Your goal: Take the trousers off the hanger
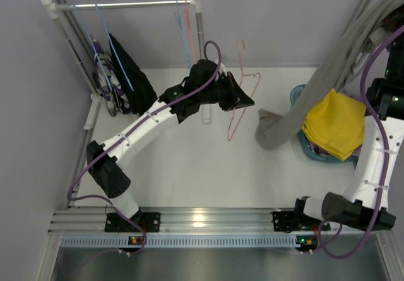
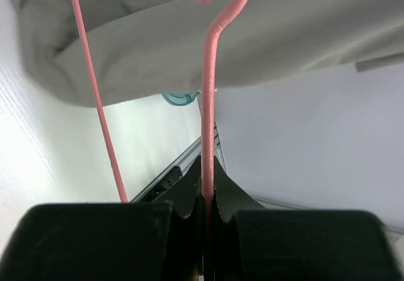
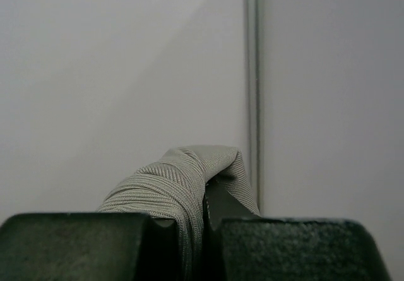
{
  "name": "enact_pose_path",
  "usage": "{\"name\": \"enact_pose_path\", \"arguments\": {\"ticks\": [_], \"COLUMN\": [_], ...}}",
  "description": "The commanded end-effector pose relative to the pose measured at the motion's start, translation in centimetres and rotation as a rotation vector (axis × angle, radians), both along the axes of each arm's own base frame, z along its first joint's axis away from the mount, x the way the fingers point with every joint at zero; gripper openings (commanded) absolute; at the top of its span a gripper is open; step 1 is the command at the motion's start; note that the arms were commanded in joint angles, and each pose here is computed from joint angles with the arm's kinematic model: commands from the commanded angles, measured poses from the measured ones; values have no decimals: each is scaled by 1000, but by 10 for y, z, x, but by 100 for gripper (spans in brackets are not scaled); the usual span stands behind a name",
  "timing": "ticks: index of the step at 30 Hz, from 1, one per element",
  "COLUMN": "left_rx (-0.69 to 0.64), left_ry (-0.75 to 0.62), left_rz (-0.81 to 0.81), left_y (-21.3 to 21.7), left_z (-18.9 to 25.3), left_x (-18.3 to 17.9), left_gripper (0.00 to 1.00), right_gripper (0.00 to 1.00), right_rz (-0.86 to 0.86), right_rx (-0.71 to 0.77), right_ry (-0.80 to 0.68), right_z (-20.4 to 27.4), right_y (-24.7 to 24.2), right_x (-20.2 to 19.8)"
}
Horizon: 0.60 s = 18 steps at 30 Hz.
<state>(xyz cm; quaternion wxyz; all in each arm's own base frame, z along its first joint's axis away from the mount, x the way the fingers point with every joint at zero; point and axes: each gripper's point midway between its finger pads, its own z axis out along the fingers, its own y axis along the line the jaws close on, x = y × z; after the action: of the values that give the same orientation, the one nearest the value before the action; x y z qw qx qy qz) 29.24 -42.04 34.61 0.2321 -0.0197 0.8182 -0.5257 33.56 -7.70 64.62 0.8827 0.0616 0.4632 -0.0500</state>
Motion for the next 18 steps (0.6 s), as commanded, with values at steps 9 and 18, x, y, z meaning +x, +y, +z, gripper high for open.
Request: {"name": "enact_pose_path", "arguments": {"ticks": [9,18], "left_rx": [-5,1], "left_ry": [-98,-93], "left_rz": [18,24], "left_y": [23,24], "left_z": [15,13], "left_x": [-10,-10], "left_gripper": [0,0], "right_gripper": [0,0], "right_rz": [-122,-240], "right_rx": [-63,-88], "right_ry": [-349,-552], "right_z": [124,161], "right_y": [-57,-69], "right_x": [-41,-74]}}
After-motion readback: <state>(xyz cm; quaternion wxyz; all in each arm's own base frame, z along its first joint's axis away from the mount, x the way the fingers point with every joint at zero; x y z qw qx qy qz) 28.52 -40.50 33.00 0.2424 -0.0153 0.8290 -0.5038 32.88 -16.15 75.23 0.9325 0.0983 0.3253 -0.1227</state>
